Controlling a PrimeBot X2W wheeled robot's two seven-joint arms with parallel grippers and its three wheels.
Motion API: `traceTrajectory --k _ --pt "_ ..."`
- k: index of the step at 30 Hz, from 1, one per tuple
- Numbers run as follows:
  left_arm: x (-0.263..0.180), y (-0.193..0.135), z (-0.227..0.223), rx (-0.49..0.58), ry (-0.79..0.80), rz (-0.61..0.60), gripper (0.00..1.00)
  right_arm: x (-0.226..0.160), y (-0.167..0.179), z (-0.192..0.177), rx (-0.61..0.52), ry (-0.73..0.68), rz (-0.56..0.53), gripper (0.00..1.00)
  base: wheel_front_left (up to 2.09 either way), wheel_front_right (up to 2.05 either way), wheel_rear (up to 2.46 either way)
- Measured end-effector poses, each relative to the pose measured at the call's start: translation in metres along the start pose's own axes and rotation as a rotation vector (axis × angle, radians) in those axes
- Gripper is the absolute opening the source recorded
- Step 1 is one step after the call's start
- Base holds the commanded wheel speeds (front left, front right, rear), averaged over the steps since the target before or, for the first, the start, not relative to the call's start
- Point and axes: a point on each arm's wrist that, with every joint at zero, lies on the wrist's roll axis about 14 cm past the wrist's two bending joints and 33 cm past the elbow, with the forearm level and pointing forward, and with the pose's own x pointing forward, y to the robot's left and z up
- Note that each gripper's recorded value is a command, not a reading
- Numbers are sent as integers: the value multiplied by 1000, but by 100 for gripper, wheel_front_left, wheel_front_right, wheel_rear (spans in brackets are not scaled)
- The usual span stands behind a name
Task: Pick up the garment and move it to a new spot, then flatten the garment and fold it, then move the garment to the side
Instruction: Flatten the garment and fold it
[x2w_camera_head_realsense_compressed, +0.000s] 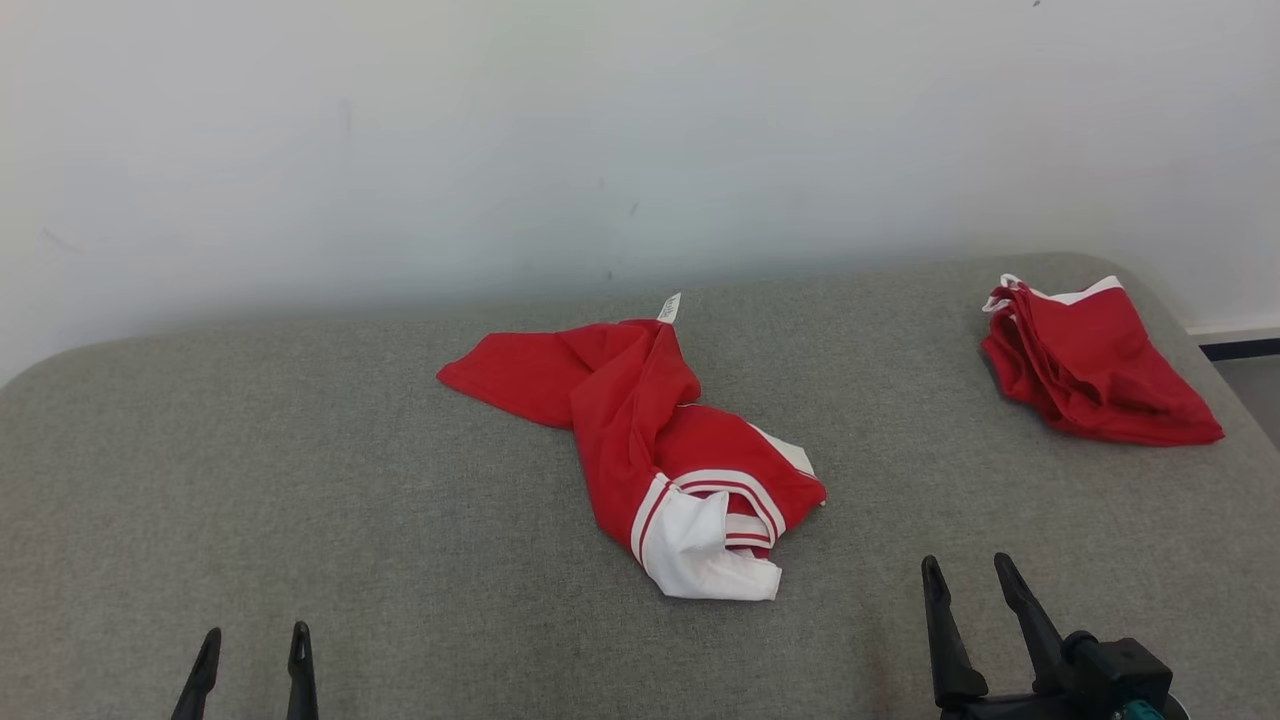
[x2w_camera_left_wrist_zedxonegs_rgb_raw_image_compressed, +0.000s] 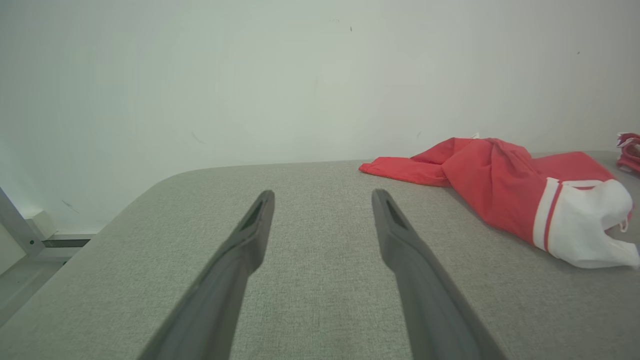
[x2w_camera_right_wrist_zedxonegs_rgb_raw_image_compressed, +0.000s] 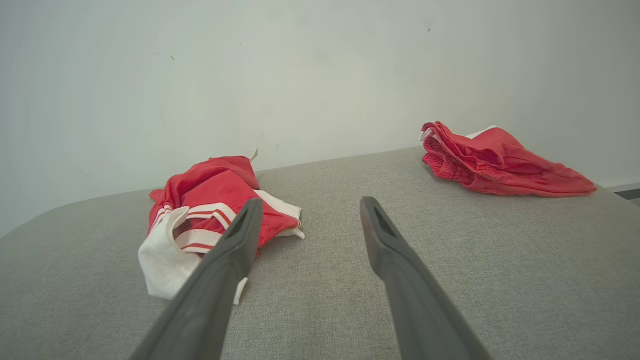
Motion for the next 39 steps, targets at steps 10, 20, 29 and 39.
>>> traceTrajectory --k 10,20,29,39 --pt "0 2 -3 1 12 10 100 0 -1 -2 0 8 -2 100 0 0 0" --pt "0 7 -5 6 18 31 100 1 0 -5 1 15 -1 100 0 0 0" --pt "-1 9 -7 5 25 40 100 1 1 -7 5 21 2 100 0 0 0" --pt "-2 12 -8 6 29 46 100 2 2 -8 8 27 5 100 0 0 0"
